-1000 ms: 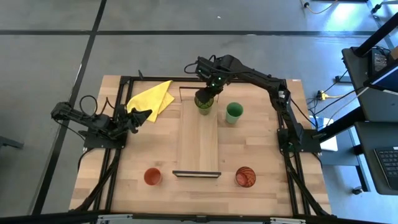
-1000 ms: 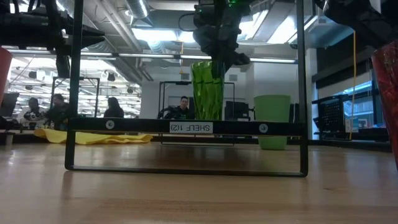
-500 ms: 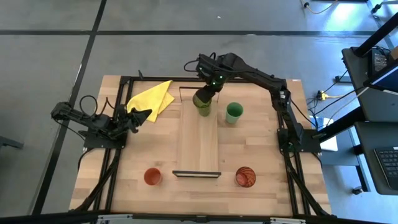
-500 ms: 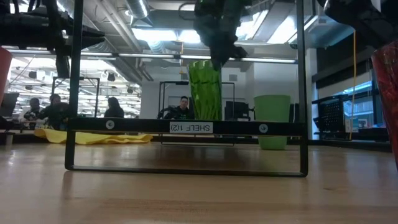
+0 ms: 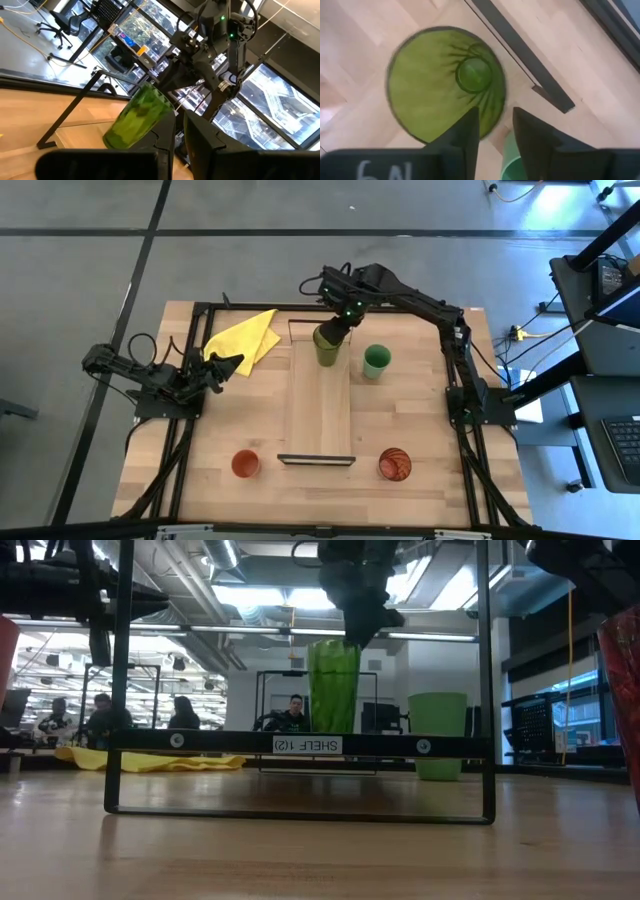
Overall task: Stack small to large cups/mugs on shelf
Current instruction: Put the light green cup on the shelf
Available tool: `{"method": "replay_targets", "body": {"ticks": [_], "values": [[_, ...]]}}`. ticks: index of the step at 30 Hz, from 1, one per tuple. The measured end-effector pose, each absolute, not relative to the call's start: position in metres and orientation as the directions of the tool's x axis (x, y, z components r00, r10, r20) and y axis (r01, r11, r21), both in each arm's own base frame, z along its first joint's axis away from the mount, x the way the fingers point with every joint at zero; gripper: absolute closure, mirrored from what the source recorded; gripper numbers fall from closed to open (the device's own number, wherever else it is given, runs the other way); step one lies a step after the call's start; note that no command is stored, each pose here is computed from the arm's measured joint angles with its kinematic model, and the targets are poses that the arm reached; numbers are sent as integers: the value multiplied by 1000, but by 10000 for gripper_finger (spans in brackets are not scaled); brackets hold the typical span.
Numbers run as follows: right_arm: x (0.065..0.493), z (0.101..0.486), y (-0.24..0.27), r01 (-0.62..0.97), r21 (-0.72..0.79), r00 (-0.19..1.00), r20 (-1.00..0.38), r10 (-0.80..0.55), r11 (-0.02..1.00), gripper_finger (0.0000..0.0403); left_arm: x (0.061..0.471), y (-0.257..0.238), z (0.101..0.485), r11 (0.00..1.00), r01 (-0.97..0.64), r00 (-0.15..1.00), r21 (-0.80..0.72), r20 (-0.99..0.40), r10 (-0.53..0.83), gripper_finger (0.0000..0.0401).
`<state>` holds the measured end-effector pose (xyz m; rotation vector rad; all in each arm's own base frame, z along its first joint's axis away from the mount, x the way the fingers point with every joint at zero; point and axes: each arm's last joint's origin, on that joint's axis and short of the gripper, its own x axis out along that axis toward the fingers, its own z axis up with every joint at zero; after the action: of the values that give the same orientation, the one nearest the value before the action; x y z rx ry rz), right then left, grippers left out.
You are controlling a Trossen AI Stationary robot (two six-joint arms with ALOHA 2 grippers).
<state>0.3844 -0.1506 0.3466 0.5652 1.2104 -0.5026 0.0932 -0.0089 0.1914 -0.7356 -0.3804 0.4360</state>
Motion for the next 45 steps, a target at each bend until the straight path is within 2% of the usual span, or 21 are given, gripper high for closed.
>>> {"method": "replay_targets", "body": {"ticks": [7, 10, 12, 16, 19, 23, 25, 30, 36, 39, 45], "values": [[367, 382, -140, 583, 156, 382, -919, -100, 797, 279, 93, -9, 191, 653, -238, 845, -719, 178, 505, 366], [342, 400, -130, 601, 31, 304, -933, -192, 798, 279, 93, -9, 191, 647, -232, 845, -726, 179, 504, 366], [330, 413, -127, 624, -19, 317, -908, -275, 781, 279, 93, -9, 191, 647, -232, 845, -726, 179, 504, 366], [296, 428, -135, 661, 79, 362, -905, -225, 746, 279, 93, -9, 191, 650, -230, 847, -725, 179, 500, 366], [274, 415, -148, 708, 91, 304, -934, -186, 700, 280, 93, -9, 191, 655, -236, 850, -718, 174, 497, 366], [246, 381, -157, 771, 124, 210, -975, -66, 625, 285, 94, -10, 189, 667, -233, 863, -708, 165, 477, 366], [241, 360, -158, 775, 163, 219, -976, -17, 610, 286, 94, -10, 189, 667, -227, 866, -709, 166, 471, 366], [243, 322, -153, 762, 234, 288, -957, 7, 604, 285, 94, -10, 189, 663, -230, 863, -713, 165, 477, 366], [239, 280, -143, 774, 196, 180, -980, 87, 603, 252, 94, -10, 189, 648, -219, 863, -729, 165, 478, 366], [241, 269, -138, 767, 191, 166, -981, 97, 613, 233, 94, -10, 189, 645, -221, 861, -732, 164, 482, 366], [253, 263, -131, 741, 210, 221, -973, 64, 637, 216, 94, -10, 189, 632, -219, 857, -744, 163, 489, 366]]}}
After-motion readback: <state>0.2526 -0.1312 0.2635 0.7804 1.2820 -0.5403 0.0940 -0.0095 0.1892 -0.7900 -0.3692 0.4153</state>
